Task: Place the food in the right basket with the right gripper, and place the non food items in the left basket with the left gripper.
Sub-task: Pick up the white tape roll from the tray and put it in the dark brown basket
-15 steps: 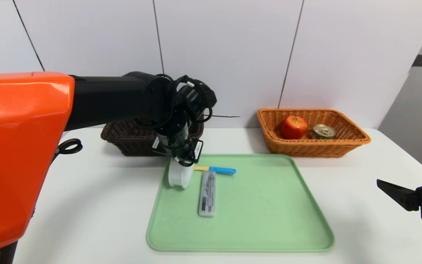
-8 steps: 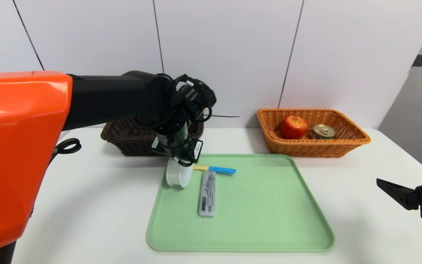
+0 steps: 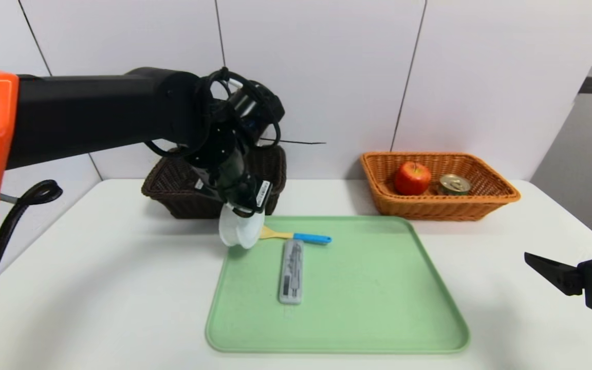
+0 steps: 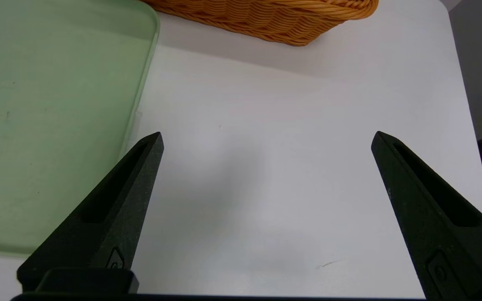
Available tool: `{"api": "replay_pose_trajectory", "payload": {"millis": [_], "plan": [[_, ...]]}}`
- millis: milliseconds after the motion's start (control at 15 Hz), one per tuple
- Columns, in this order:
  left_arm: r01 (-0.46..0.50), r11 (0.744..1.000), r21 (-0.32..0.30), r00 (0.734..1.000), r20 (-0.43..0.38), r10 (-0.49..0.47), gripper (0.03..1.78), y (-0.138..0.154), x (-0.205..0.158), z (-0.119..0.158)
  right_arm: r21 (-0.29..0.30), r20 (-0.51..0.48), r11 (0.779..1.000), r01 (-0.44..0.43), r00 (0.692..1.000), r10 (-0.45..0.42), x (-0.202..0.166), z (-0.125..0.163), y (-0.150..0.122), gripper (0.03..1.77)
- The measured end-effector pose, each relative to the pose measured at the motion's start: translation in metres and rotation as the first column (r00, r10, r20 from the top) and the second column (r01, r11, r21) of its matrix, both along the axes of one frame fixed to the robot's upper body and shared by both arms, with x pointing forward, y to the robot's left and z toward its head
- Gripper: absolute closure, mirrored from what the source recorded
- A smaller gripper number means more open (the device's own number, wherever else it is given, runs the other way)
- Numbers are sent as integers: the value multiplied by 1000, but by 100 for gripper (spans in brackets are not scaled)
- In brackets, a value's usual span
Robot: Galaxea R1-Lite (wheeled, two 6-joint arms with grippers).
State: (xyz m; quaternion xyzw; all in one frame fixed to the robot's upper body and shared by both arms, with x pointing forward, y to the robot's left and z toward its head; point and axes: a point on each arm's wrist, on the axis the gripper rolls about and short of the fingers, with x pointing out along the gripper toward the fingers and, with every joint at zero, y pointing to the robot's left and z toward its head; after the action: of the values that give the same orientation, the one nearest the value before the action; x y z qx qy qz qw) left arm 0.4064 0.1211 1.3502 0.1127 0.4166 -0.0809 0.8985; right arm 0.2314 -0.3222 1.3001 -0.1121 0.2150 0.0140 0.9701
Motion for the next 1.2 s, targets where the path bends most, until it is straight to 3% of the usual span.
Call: {"api": "replay_pose_trajectory", "payload": {"millis": [467, 667, 867, 1067, 1200], "plan": [[49, 996, -70, 995, 89, -42, 125, 20, -23, 43, -3, -21, 1000, -1, 1000, 1, 1, -4, 0, 9], [57, 991, -118, 983, 179, -36, 125, 29, -31, 66, -4, -25, 1000, -2, 1000, 2, 1, -5, 0, 9], [62, 984, -164, 946, 325, -5, 125, 42, -26, 88, -4, -28, 1000, -2, 1000, 2, 0, -7, 0, 9], [4, 977, -211, 898, 432, 90, 125, 64, -4, 98, -4, -31, 1000, -2, 1000, 1, -1, -8, 0, 9], [-29, 982, -189, 872, 476, 117, 125, 79, 16, 95, -4, -31, 1000, -1, 1000, 0, -1, -8, 0, 9]]}}
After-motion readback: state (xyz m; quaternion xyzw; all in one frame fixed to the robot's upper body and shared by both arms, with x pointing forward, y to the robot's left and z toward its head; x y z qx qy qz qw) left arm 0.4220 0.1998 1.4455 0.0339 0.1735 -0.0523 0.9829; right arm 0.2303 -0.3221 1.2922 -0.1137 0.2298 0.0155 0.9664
